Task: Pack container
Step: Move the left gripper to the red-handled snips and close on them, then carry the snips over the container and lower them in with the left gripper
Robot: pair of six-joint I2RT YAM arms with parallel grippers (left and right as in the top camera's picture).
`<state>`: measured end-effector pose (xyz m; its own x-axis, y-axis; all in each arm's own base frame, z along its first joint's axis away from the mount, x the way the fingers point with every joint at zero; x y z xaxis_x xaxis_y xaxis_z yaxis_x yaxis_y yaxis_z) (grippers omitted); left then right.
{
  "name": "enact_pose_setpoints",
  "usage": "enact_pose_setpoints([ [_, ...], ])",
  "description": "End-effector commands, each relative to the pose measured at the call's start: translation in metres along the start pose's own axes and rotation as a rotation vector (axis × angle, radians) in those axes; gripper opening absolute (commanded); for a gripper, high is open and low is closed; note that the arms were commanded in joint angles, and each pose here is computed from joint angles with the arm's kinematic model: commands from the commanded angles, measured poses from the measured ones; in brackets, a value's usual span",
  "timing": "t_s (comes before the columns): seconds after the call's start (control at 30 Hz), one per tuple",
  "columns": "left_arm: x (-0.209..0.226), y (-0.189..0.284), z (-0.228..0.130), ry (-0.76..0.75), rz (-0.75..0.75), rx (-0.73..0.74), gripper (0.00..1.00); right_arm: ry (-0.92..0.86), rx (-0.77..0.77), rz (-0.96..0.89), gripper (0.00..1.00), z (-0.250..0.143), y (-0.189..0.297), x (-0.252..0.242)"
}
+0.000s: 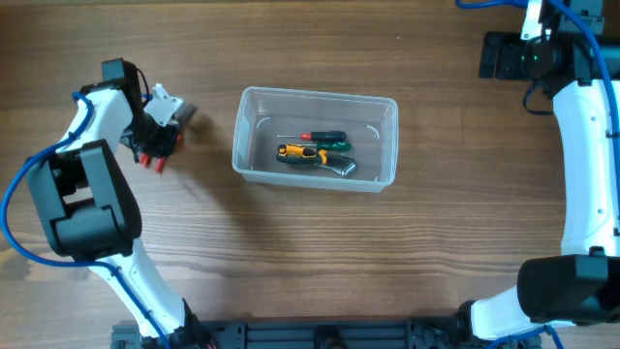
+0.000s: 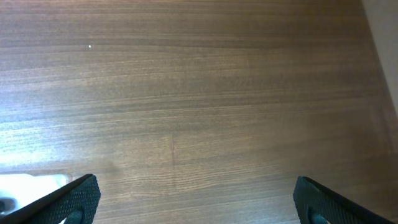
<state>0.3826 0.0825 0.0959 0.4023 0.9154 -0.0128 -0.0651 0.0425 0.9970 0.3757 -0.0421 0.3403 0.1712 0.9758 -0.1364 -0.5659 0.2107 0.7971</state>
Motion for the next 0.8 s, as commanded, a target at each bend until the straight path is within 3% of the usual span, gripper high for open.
enact_pose_setpoints([
  [0.0, -0.006, -0.02, -0.005, -0.003, -0.062, 0.041, 0.04, -0.023, -0.003, -0.003, 1.0, 0.001, -0.001, -0.001],
  [0.2, 0.0, 0.025, 0.01, -0.008, 0.018, -0.068, 0.04, -0.022, -0.003, -0.003, 1.0, 0.001, -0.001, -0.001],
  [0.43, -0.012, 0.176, 0.045, -0.104, 0.277, -0.447, 0.04, -0.023, -0.003, -0.003, 1.0, 0.001, -0.001, -0.001],
  [0.5, -0.036, 0.211, 0.051, -0.174, 0.327, -0.553, 0.04, -0.023, -0.003, -0.004, 1.0, 0.001, -0.001, -0.001],
  [0.57, -0.074, 0.232, 0.058, -0.347, 0.324, -0.621, 0.04, -0.023, -0.003, -0.003, 1.0, 0.001, -0.001, -0.001],
  [0.77, -0.189, 0.224, 0.083, -0.724, 0.21, -0.617, 0.04, -0.023, -0.003, -0.003, 1.0, 0.001, -0.001, -0.001],
])
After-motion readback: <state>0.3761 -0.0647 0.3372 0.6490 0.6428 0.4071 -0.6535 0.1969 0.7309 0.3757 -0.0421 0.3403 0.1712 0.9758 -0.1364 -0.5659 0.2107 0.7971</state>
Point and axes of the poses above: each gripper's point midway between its finger pads, its own y axis back along the fingers, its own x axis along the line the jaws close on, z = x × y, the point moved 10 cm from there along y, back along the fingers, and after that the axes turned 2 degrees about -y, right-handed, at the moved point
